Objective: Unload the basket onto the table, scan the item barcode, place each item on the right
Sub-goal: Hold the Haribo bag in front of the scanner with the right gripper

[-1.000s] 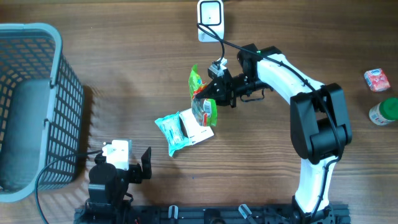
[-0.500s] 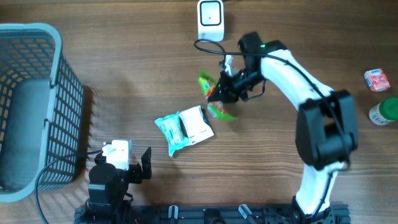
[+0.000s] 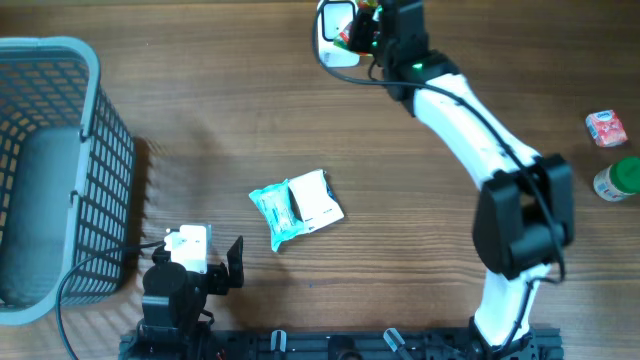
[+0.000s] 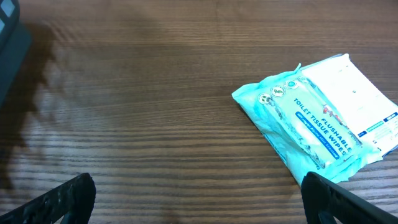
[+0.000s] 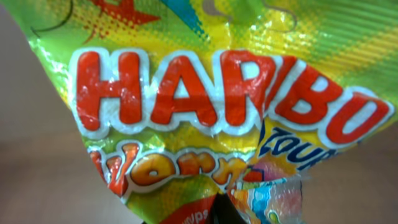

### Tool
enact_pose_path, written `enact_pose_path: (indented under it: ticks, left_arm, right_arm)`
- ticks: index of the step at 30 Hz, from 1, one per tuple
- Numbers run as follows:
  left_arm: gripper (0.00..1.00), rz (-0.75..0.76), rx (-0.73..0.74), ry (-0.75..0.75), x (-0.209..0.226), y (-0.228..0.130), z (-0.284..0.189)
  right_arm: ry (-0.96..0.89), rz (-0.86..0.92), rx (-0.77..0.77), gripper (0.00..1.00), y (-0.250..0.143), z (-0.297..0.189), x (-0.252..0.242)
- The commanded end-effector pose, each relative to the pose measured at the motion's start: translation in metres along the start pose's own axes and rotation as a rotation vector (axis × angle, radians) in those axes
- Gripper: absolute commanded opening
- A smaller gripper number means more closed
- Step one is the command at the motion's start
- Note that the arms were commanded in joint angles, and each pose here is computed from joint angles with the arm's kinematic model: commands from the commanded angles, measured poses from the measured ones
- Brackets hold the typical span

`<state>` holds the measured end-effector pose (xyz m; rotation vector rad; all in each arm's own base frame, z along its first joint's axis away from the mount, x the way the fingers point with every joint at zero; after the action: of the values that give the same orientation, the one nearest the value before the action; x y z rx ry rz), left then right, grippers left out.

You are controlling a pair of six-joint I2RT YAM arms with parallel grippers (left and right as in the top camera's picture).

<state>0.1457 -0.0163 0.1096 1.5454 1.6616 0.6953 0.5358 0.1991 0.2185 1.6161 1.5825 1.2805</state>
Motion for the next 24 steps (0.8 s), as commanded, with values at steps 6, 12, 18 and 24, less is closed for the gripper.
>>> enact_pose_path:
  ticks: [6, 12, 18, 24]
  left_arm:
    - [1.0, -0.01, -0.003, 0.008, 0.001, 0.0, 0.001]
    - [1.0, -0.01, -0.003, 0.008, 0.001, 0.0, 0.001]
    - [1.0, -0.01, -0.003, 0.008, 0.001, 0.0, 0.001]
    - [1.0, -0.01, -0.003, 0.008, 0.001, 0.0, 0.001]
  right_arm:
    - [-0.151, -0.158, -0.183, 0.05, 0.001, 0.06, 0.008]
    - [-0.286, -0.232, -0.224, 0.05, 0.012, 0.079, 0.011]
    - [-0.376, -0.353, -0.221, 0.05, 0.017, 0.075, 0.004]
    - [-0.377, -0.361, -0.182, 0.05, 0.02, 0.069, 0.005]
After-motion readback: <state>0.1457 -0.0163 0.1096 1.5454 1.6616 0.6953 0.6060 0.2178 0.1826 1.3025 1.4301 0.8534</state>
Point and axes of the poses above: each gripper's point midway between its finger pads, its own z axis out along the fingers, its own x axis along the line the jaws close on, y = z × x, the point moved 5 cm from there along -z, back along the fingers, and after that the axes turned 6 degrees about -z, right-handed, at the moved point
